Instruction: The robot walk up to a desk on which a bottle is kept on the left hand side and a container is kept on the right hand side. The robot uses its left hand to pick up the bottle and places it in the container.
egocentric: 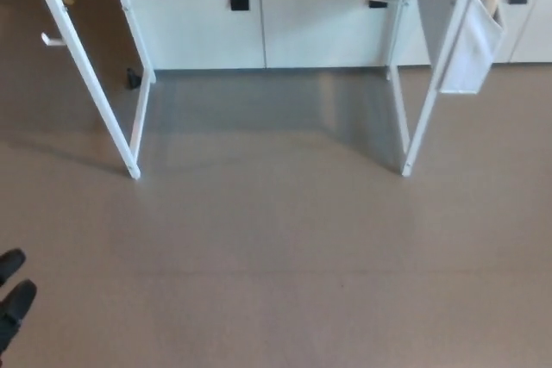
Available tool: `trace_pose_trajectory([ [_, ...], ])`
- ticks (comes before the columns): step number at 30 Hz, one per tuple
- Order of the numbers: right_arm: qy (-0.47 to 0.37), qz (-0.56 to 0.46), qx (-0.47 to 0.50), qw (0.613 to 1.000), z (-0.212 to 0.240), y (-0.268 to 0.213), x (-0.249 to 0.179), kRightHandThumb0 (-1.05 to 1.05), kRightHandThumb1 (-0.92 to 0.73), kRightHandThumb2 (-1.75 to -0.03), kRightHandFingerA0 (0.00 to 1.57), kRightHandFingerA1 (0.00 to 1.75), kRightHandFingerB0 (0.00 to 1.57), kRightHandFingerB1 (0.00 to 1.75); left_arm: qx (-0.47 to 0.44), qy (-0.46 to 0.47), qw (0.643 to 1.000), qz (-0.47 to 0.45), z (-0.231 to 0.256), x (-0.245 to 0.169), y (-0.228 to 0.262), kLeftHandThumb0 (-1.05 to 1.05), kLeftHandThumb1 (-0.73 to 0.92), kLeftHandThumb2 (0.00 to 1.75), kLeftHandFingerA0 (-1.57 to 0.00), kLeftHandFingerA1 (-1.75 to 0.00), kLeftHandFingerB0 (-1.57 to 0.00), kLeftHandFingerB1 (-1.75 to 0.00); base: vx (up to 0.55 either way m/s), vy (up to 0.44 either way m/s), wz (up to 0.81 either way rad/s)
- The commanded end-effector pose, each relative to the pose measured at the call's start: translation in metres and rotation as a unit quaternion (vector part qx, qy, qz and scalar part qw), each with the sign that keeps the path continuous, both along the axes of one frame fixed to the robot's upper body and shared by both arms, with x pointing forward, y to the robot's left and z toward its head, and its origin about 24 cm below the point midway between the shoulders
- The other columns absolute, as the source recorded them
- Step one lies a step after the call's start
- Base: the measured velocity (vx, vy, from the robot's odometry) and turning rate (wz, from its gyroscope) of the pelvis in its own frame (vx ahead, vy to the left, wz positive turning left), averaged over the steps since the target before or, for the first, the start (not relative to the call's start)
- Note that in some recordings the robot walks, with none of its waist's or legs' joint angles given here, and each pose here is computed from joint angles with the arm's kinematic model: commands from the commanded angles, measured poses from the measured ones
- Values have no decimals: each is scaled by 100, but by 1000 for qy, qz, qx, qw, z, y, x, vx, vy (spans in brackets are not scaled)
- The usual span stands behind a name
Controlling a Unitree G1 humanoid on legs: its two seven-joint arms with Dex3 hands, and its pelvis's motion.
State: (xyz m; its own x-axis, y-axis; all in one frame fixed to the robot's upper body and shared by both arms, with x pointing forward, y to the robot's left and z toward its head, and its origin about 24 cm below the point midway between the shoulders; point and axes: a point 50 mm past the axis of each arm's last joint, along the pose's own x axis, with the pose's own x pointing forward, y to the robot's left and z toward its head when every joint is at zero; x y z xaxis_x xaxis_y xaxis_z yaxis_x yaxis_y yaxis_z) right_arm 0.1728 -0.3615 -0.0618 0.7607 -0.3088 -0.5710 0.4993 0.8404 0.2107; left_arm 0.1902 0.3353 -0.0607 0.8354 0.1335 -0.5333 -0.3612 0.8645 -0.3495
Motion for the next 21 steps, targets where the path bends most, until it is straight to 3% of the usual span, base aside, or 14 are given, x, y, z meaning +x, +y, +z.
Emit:
trace_pose_trajectory([
  [1,9,-11,-1,1000,-3,-4,-10,-18,-15,-45,102,58,68,47,0,10,1000,-2,0,-6,6,-23,60,58,-66,-51,-56,-45,395,-32,-9],
  [11,38,-11,4,999,-15,-8,-51,-15,-17,-44,94,57,65,47,2,50,999,-11,-16,-35,2,-23,60,57,-64,-50,-53,-44,457,130,-37],
  [16,64,-7,8,998,-22,-11,-90,-18,-21,-45,91,56,63,47,8,90,996,-13,-29,-63,-2,-23,56,56,-68,-50,-57,-44,428,187,-2],
  [21,99,-9,-7,995,-28,-11,-127,-18,-17,-46,97,56,66,46,38,175,982,-51,-38,-89,-2,-21,67,59,-62,-52,-53,-47,319,-41,14],
])
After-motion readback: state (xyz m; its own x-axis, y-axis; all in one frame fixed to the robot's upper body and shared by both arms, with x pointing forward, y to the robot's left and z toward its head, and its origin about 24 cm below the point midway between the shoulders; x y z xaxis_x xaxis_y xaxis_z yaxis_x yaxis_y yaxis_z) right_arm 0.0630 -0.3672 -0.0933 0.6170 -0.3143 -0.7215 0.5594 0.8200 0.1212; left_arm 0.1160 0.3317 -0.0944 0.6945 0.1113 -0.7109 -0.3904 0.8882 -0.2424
